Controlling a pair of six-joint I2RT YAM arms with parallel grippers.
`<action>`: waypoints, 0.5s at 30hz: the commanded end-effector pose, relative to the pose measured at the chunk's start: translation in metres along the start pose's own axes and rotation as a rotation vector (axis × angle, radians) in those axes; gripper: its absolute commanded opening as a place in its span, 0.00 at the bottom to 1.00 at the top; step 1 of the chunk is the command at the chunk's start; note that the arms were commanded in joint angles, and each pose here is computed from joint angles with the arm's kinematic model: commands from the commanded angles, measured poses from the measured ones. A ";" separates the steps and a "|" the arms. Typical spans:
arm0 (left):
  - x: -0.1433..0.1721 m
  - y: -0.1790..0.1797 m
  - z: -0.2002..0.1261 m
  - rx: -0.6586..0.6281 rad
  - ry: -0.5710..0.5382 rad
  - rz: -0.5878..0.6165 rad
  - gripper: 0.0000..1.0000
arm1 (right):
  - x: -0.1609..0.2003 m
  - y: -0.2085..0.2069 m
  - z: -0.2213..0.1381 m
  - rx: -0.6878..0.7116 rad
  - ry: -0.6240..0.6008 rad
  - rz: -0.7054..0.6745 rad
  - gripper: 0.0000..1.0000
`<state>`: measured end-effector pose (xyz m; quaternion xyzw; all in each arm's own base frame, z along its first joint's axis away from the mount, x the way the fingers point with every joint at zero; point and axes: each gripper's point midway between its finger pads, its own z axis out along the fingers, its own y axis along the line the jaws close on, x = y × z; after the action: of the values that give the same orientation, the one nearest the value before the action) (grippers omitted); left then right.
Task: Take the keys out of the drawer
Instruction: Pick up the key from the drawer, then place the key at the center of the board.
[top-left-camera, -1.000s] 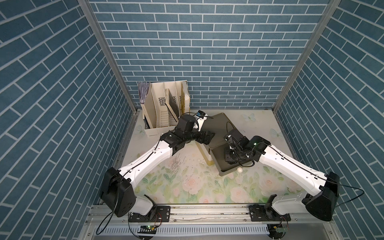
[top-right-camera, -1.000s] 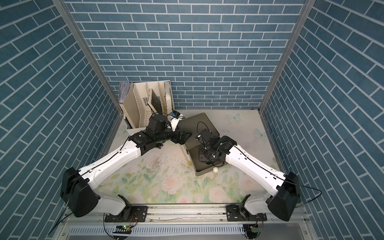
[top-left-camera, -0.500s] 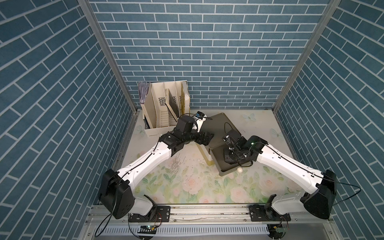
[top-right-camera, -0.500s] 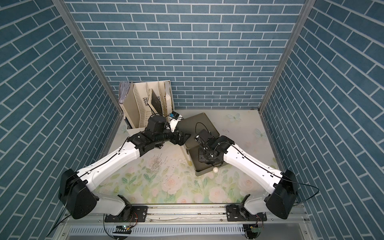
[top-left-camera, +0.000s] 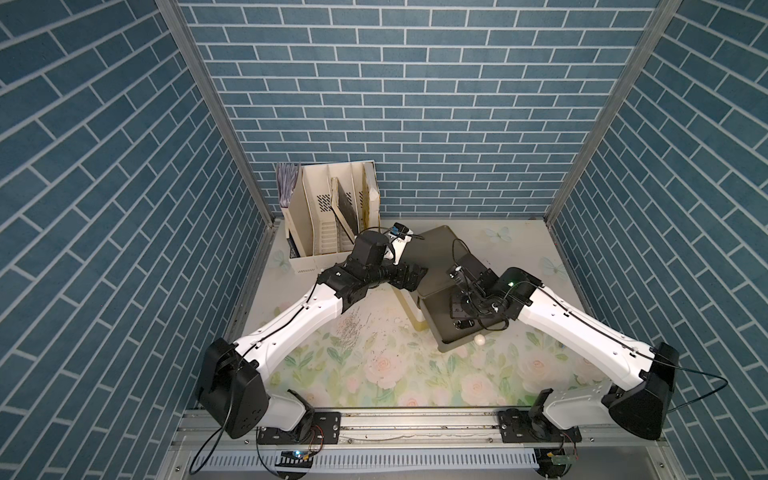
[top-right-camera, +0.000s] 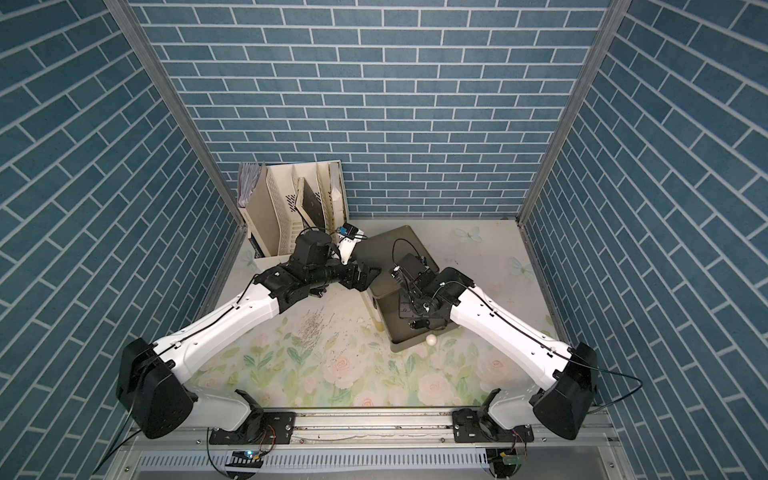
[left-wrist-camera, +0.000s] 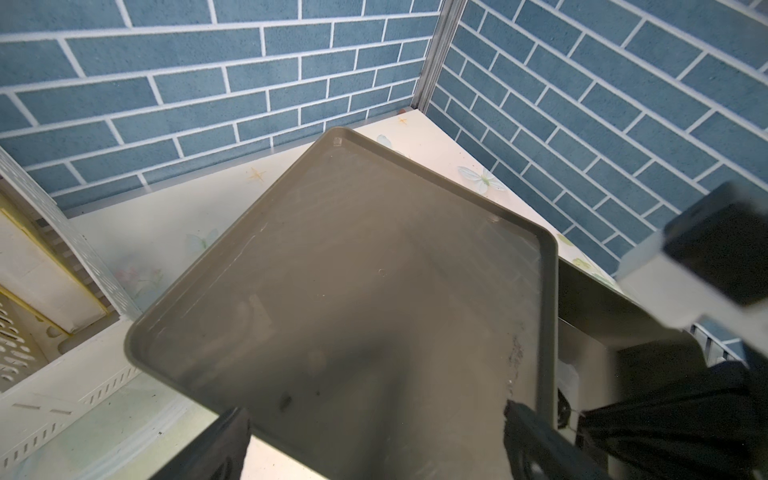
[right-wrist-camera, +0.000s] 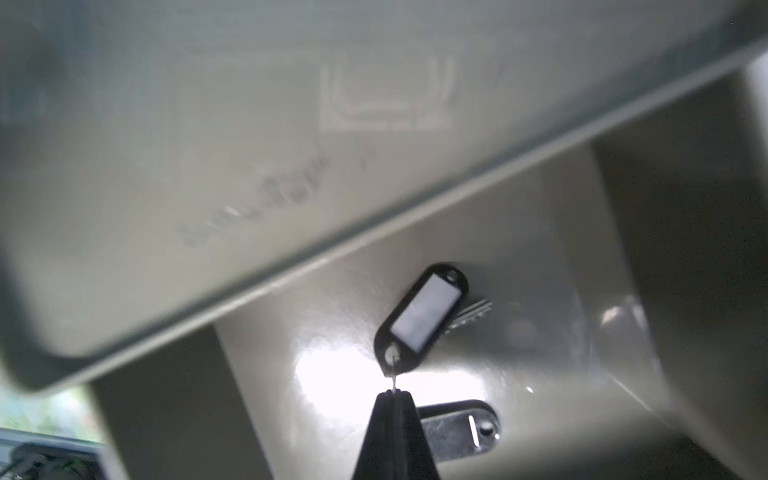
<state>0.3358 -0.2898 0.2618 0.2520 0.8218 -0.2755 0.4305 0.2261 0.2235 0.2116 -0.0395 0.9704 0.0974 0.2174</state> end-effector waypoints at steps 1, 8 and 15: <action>-0.014 -0.007 -0.011 0.031 -0.045 0.021 1.00 | -0.016 -0.007 -0.032 0.010 -0.087 0.028 0.00; -0.029 -0.018 -0.014 0.081 -0.086 0.029 1.00 | -0.043 -0.018 -0.072 0.006 -0.215 0.063 0.00; -0.039 -0.029 -0.017 0.138 -0.124 0.057 1.00 | -0.081 -0.053 -0.107 -0.004 -0.363 0.136 0.00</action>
<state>0.3288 -0.3021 0.2810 0.2721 0.7944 -0.3160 0.4415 0.2549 0.1733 0.3106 0.0383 0.9285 0.1285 0.3464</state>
